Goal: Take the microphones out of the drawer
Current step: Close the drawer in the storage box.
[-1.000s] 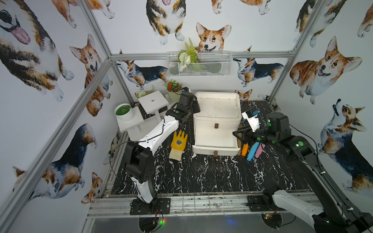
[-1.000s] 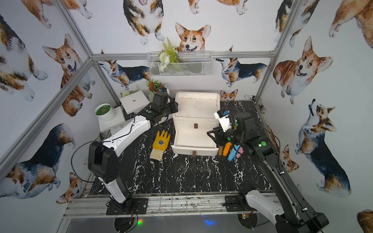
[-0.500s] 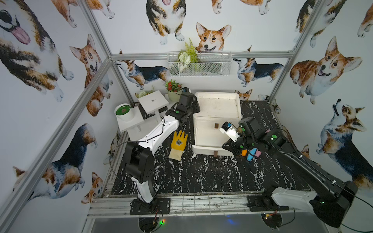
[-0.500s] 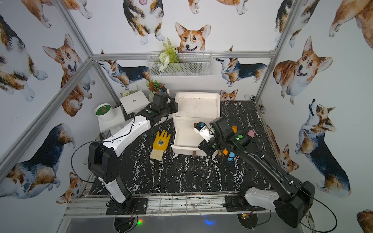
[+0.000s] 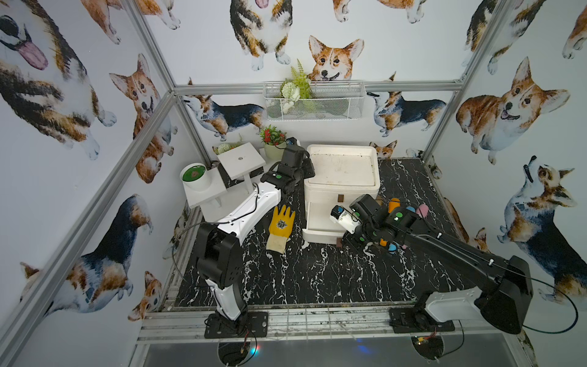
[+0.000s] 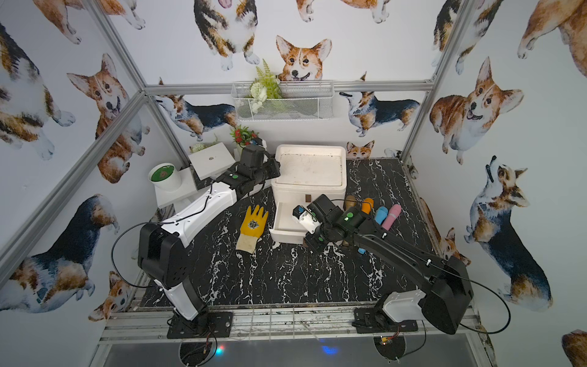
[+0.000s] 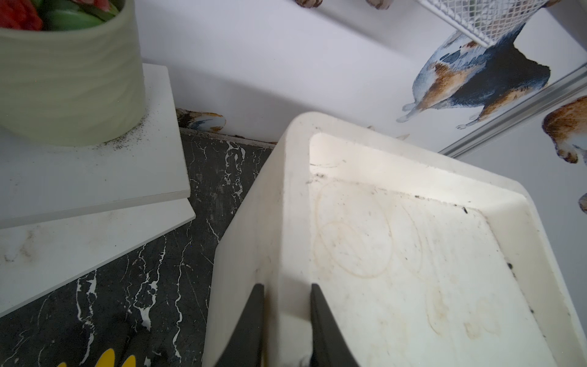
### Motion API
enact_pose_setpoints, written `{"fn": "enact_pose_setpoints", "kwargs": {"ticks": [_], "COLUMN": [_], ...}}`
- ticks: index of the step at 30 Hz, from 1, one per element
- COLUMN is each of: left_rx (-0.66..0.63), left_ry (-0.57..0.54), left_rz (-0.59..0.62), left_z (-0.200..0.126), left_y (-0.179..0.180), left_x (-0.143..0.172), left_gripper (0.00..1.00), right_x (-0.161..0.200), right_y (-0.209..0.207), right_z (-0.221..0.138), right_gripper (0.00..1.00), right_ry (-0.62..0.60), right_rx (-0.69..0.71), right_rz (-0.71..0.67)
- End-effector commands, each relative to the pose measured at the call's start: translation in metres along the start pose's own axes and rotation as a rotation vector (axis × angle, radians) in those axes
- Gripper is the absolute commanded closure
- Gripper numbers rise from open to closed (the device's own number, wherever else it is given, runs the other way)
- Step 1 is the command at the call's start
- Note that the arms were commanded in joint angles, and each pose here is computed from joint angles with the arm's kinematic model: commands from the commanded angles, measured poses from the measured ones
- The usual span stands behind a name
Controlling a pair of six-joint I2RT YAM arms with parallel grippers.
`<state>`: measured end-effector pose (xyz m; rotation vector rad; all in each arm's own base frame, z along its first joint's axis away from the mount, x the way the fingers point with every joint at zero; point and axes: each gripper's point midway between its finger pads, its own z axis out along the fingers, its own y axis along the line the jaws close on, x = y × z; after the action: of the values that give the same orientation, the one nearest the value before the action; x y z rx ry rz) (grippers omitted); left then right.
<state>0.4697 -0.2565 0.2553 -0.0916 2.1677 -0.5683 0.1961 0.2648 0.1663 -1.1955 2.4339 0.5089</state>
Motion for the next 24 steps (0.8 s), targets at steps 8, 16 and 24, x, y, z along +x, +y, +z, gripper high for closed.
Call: {"fn": "enact_pose_setpoints", "kwargs": {"ticks": [8, 16, 24], "left_rx": [-0.163, -0.160, -0.154], "left_ry": [0.304, 0.305, 0.307], "left_rz": [-0.054, -0.050, -0.050], "left_z": [-0.005, -0.005, -0.005], "left_y": [0.044, 0.044, 0.043], "left_x": [0.079, 0.080, 0.080], "left_gripper": [0.90, 0.89, 0.90], "right_x": [-0.008, -0.021, -0.025], "right_y": [-0.017, -0.036, -0.052], "right_z": [0.022, 0.019, 0.015], "right_gripper": [1.00, 1.00, 1.00], "right_ry": [0.007, -0.096, -0.178], "right_rx": [0.134, 0.263, 0.371], "right_rz": [-0.069, -0.086, -0.091]}}
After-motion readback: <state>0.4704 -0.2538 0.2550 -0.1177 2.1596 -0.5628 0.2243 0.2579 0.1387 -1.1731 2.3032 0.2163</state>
